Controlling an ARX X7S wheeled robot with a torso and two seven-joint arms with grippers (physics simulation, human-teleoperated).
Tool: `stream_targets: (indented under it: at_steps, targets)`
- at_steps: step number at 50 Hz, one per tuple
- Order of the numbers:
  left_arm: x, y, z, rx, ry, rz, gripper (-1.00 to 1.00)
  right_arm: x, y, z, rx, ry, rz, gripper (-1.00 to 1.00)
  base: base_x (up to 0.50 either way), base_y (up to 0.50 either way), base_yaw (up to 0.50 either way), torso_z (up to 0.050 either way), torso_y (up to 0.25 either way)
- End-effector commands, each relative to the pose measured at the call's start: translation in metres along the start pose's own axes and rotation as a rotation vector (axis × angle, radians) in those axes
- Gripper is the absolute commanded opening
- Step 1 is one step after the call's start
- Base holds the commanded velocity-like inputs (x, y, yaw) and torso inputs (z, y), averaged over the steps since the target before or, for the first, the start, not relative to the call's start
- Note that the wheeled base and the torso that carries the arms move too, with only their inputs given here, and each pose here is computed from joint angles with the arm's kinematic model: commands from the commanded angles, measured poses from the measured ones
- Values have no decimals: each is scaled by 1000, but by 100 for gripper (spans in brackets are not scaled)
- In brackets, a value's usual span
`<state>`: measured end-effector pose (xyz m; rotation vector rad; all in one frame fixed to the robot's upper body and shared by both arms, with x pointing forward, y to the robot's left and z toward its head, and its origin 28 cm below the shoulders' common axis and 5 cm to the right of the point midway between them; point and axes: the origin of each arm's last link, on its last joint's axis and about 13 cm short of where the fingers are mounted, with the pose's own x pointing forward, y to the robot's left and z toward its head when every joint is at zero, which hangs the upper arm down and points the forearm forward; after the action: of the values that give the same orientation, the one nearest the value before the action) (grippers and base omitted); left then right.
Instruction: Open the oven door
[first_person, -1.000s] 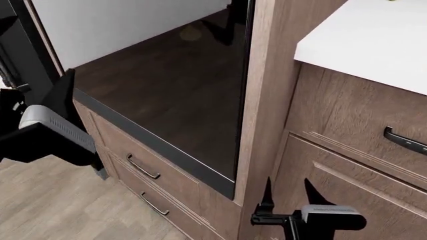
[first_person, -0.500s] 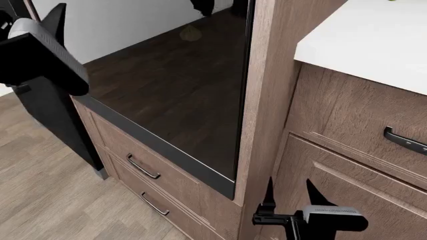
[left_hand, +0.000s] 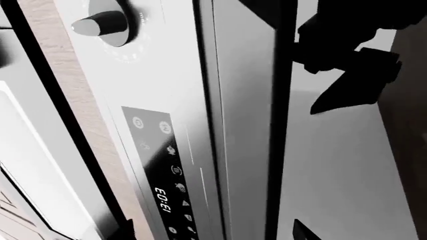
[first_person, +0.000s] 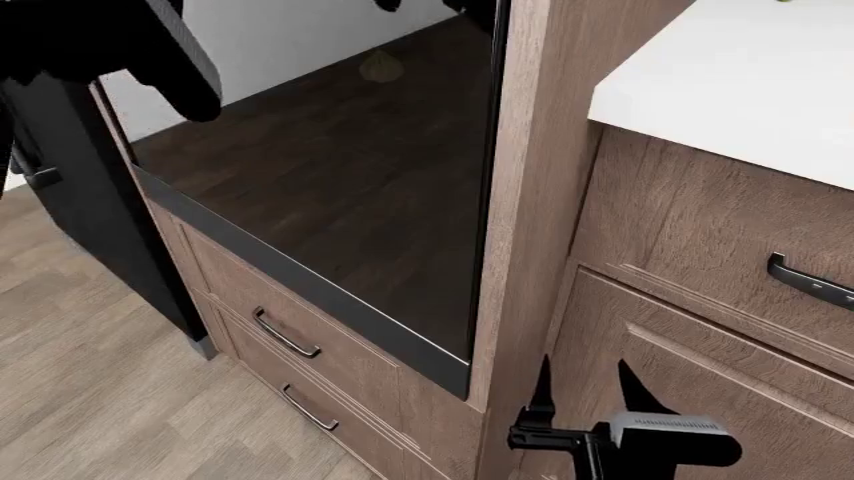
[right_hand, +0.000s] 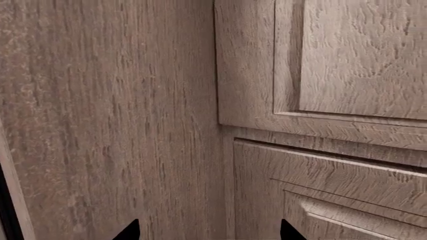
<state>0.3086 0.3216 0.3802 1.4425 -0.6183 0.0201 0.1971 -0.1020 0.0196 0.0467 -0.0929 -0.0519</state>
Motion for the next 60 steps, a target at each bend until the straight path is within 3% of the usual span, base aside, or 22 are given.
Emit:
stream_targets:
  at_steps: [1, 8, 33, 60]
  targets:
    - [18, 3, 0, -12, -27, -16, 100, 0, 0, 1, -1, -2, -8, 100, 0, 0, 0, 0, 0]
    - [22, -9, 5, -30, -50, -59, 100, -1, -1, 2, -2, -3, -10, 100, 0, 0, 0, 0, 0]
    - [42, -4, -4, -29, -18, -30, 100, -2, -2, 3, -2, -10, -24, 100, 0, 0, 0, 0, 0]
    - [55, -20, -25, -71, 108, -74, 100, -6, -5, 4, 5, -11, -45, 100, 0, 0, 0, 0, 0]
